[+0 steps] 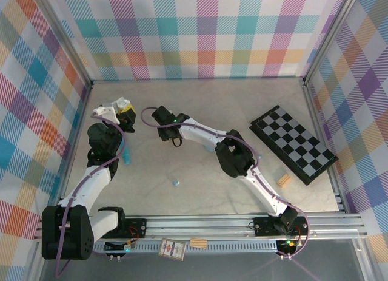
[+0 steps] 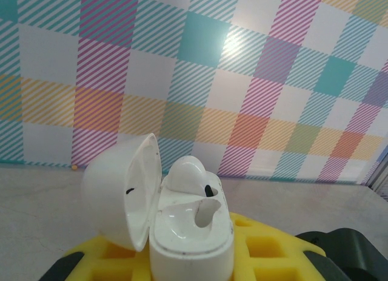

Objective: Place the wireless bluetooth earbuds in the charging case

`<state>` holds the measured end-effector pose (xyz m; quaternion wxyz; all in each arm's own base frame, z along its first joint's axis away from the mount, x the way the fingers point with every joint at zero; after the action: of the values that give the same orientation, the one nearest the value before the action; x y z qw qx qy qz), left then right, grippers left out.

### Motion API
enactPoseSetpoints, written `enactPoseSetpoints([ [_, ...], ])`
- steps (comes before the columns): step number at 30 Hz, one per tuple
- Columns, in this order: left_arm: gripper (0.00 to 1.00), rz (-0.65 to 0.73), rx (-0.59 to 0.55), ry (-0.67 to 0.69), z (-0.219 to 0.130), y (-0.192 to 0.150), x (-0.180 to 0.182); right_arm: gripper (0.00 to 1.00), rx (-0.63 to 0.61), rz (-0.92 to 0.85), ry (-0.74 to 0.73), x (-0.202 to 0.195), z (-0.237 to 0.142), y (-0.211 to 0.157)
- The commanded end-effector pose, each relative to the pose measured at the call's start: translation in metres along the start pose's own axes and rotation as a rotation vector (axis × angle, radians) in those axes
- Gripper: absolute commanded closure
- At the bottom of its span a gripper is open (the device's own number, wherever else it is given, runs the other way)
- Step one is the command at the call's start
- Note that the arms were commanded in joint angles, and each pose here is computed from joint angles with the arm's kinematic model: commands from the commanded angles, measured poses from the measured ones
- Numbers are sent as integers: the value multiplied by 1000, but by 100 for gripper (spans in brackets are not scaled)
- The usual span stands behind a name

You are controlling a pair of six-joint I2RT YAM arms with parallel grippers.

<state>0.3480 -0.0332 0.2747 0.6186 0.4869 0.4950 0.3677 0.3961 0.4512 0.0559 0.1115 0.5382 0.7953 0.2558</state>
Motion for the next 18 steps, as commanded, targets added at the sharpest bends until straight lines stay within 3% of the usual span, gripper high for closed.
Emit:
enactPoseSetpoints([
  [1, 100, 11, -87, -36, -2, 28, -7, 72, 58, -27, -6, 1, 5, -13],
  [11, 100, 7, -85, -56, -6, 28, -11, 74, 99, -94, 16, 11, -18, -23],
  [18, 100, 5, -76, -69, -12, 29, -15, 73, 130, -159, 20, -5, -42, -54],
])
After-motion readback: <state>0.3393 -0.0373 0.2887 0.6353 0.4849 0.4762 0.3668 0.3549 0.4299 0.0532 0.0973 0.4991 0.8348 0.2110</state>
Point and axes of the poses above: each hand's point on the last joint's axis, 136 mm out from that joint toward the fingers, its own z axis out along the fingers, its own x axis along the line the jaws close on, y = z × x, the point moved 3 cm from there along -z, back along the fingers
